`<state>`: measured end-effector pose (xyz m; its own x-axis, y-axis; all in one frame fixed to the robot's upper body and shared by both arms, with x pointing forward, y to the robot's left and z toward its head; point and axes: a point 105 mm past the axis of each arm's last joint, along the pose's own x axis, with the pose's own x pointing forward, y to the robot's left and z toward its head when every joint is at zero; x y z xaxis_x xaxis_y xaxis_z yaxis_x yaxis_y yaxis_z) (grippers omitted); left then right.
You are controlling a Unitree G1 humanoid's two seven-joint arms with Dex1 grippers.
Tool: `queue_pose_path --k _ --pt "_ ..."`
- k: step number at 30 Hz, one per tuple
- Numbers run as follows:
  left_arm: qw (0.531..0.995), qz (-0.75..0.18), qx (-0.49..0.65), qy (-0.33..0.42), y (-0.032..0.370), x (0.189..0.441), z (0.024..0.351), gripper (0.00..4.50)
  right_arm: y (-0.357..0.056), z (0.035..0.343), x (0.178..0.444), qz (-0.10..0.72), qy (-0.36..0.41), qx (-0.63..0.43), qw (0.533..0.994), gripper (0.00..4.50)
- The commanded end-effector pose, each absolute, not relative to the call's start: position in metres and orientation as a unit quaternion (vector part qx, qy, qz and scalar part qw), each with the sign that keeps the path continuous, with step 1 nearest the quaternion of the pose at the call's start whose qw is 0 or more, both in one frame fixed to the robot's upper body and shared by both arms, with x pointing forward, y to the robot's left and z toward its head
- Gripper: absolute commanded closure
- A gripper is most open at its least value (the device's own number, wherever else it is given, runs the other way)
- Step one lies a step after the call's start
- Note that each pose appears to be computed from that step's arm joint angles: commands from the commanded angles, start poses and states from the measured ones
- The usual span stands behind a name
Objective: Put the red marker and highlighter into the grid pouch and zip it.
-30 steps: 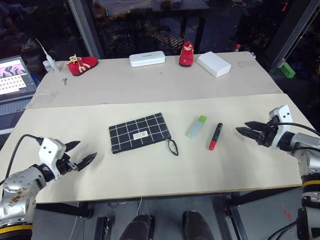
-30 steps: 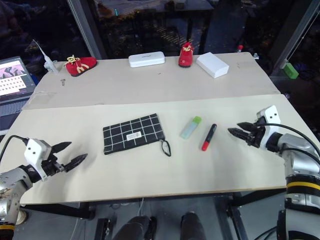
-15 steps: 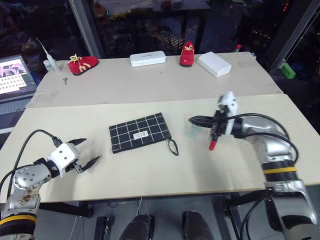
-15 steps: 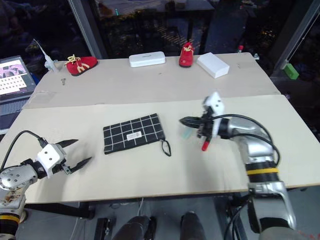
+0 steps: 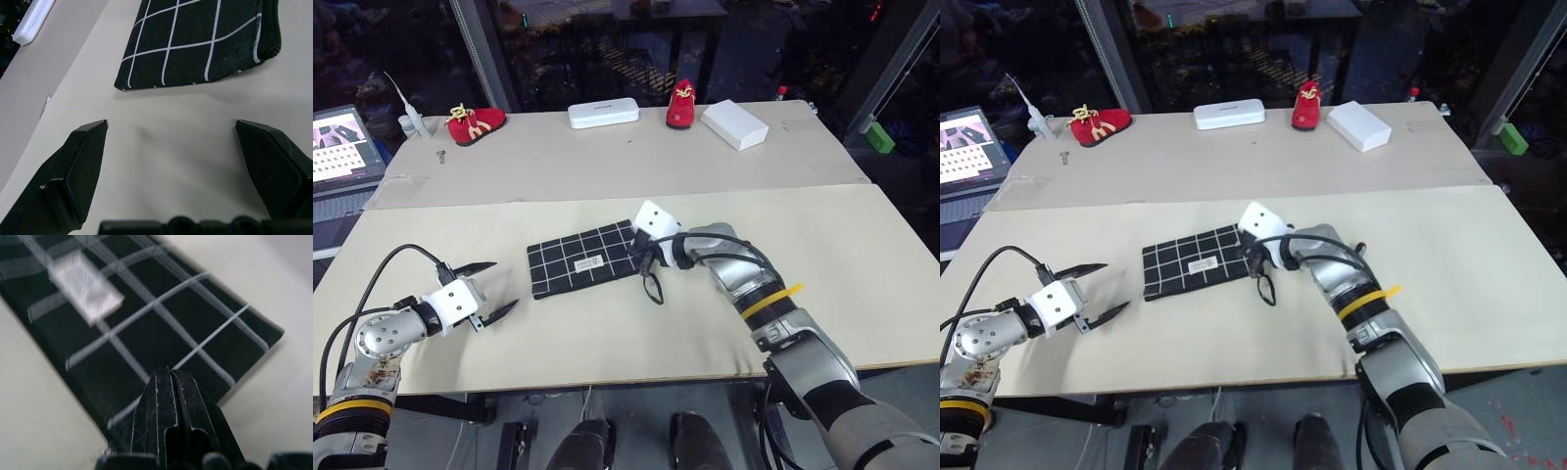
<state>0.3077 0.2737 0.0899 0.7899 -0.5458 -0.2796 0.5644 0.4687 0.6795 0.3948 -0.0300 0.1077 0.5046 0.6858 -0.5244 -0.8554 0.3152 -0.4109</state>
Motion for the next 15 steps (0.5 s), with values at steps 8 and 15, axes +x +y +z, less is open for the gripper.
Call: queue_pose_path --k 8,15 --pt "0.82 -0.374 0.433 -0.023 0.233 0.327 0.077 0.0 -0.037 0.083 0.397 0.476 0.114 -0.429 0.759 4.46" --pt "0.809 -0.386 0.442 -0.05 0.214 0.343 0.075 0.0 -0.041 0.092 0.402 0.466 0.11 -0.419 0.772 4.46"
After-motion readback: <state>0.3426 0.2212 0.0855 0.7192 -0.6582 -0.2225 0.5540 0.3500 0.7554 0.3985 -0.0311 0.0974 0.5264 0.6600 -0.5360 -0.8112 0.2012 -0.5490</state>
